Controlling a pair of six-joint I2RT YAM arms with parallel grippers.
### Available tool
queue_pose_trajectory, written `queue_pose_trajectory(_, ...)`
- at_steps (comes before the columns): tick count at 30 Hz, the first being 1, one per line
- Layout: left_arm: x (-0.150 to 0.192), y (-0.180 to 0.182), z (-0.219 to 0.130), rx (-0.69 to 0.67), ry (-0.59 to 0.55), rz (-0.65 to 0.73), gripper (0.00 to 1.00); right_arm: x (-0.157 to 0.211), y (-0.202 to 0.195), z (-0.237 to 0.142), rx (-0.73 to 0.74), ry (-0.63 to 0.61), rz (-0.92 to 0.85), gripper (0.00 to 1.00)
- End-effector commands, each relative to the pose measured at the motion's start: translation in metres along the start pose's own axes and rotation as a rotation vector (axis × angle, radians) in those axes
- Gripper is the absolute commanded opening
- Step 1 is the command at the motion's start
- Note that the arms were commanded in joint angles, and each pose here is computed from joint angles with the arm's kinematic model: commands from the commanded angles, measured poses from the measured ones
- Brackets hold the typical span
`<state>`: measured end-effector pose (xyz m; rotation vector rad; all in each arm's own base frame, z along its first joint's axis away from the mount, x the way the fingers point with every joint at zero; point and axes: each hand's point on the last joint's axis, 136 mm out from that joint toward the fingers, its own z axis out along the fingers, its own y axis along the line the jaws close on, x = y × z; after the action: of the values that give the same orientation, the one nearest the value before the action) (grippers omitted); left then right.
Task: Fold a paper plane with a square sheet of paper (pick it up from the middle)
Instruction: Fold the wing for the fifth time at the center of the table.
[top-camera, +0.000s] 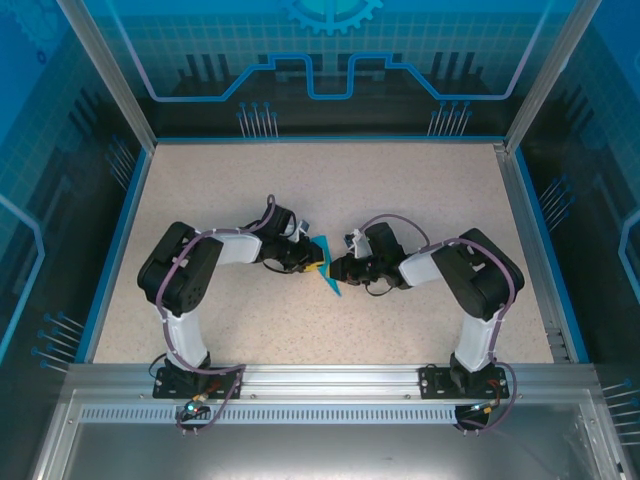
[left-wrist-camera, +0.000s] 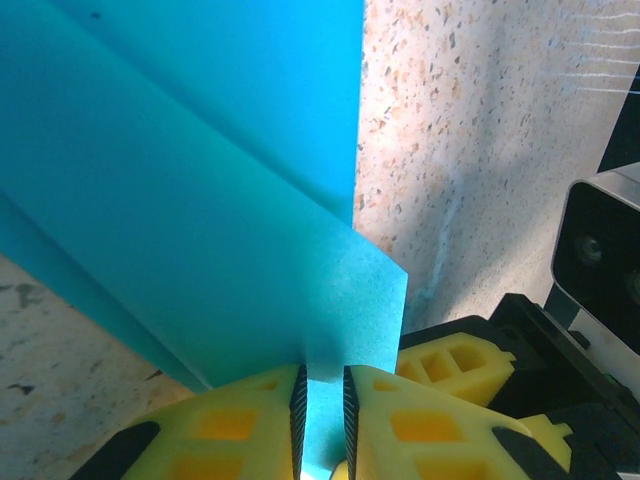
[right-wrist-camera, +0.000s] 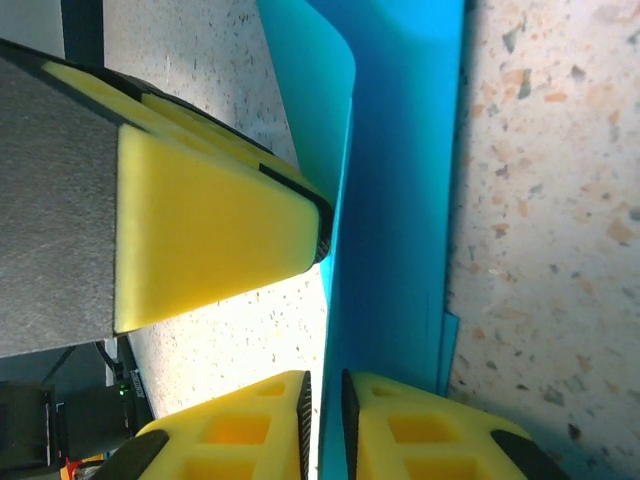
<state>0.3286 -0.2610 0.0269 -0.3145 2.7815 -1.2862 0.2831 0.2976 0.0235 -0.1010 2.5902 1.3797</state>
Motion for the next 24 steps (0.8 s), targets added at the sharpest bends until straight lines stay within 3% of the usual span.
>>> queue_pose_trajectory(1,-0.003,0.001,0.002,-0.024,0.002,0.018,0.20,0.003,-0.003,-0.007,0.022,0.012,0.004,0.19)
queue_pose_trajectory(24,-0.005,0.001,0.004,-0.033,0.007,0.019,0.20,0.013,-0.030,-0.005,0.111,0.051,0.071,0.08)
